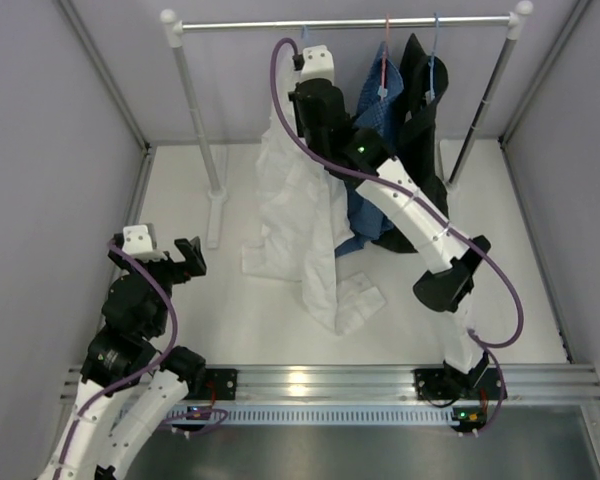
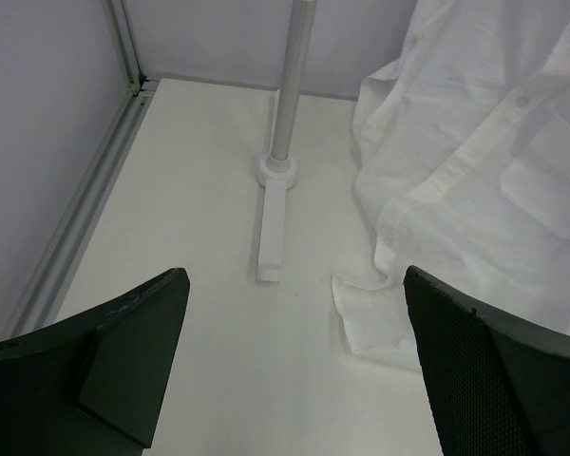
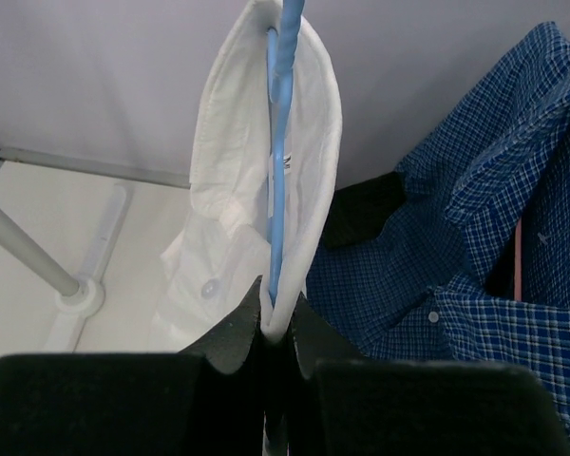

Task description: Place the shirt on the hanger

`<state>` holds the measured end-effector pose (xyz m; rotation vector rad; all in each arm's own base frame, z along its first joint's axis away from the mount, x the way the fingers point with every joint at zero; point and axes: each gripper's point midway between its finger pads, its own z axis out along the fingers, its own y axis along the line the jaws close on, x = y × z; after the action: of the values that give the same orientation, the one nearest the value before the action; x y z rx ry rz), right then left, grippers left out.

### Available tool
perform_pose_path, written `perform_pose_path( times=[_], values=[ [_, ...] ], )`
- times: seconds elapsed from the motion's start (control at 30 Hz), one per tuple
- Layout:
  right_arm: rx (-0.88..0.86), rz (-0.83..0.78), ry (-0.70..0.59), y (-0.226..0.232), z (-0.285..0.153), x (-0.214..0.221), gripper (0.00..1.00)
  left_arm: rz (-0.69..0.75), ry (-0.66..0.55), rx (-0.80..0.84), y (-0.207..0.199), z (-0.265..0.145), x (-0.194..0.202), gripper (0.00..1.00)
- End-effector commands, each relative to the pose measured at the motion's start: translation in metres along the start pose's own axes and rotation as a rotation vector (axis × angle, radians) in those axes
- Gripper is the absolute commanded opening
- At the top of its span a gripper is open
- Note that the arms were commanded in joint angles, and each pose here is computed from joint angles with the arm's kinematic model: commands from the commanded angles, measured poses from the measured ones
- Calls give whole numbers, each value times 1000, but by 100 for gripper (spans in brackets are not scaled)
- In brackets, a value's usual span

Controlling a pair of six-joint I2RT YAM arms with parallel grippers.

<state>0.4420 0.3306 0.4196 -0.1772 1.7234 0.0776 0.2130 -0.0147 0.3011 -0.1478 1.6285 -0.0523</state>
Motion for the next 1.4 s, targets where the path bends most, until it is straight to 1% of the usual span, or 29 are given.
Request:
perform_pose_path(
  times=[0.0, 0.07, 0.23, 0.27, 0.4, 0.6, 0.63, 0.73, 0.77, 0.87, 0.97, 1.03, 1.23, 1.37],
  values=[
    [52, 127, -111, -25, 5, -38, 0, -35, -30, 47, -10, 3, -8, 98],
    [48, 128, -135, -26, 0, -47, 0, -39, -33, 52, -11, 2, -8, 98],
    [8, 153, -200, -25, -34, -74, 0, -39, -40, 55, -10, 1, -8, 98],
    [13, 152, -209, -28, -41, -77, 0, -40, -41, 57, -10, 0, -9, 98],
    [-17, 143, -230, -18, -61, -85, 0, -38, -41, 57, -10, 0, -8, 98],
    [2, 159, -272, -23, -65, -100, 0, -39, -38, 64, -11, 0, -7, 98],
    [7, 137, -290, -26, -65, -106, 0, -37, -38, 64, -11, 0, -7, 98],
    [5, 135, -315, -25, -48, -112, 0, -36, -35, 67, -12, 1, -6, 98],
    [22, 136, -319, -32, -40, -113, 0, -35, -35, 62, -11, 1, -6, 98],
    [31, 142, -309, -41, -17, -106, 0, -33, -36, 61, -11, 1, -6, 98],
    [24, 127, -276, -38, -3, -90, 0, -38, -40, 66, -11, -1, -5, 98],
    [21, 99, -236, -30, 3, -71, 0, -41, -49, 69, -11, -2, -7, 98],
    [42, 128, -169, -14, 16, -33, 0, -40, -47, 65, -10, -1, -6, 98],
    [92, 48, -185, 10, 7, -26, 0, -40, -47, 64, -10, -1, -6, 98]
  ],
)
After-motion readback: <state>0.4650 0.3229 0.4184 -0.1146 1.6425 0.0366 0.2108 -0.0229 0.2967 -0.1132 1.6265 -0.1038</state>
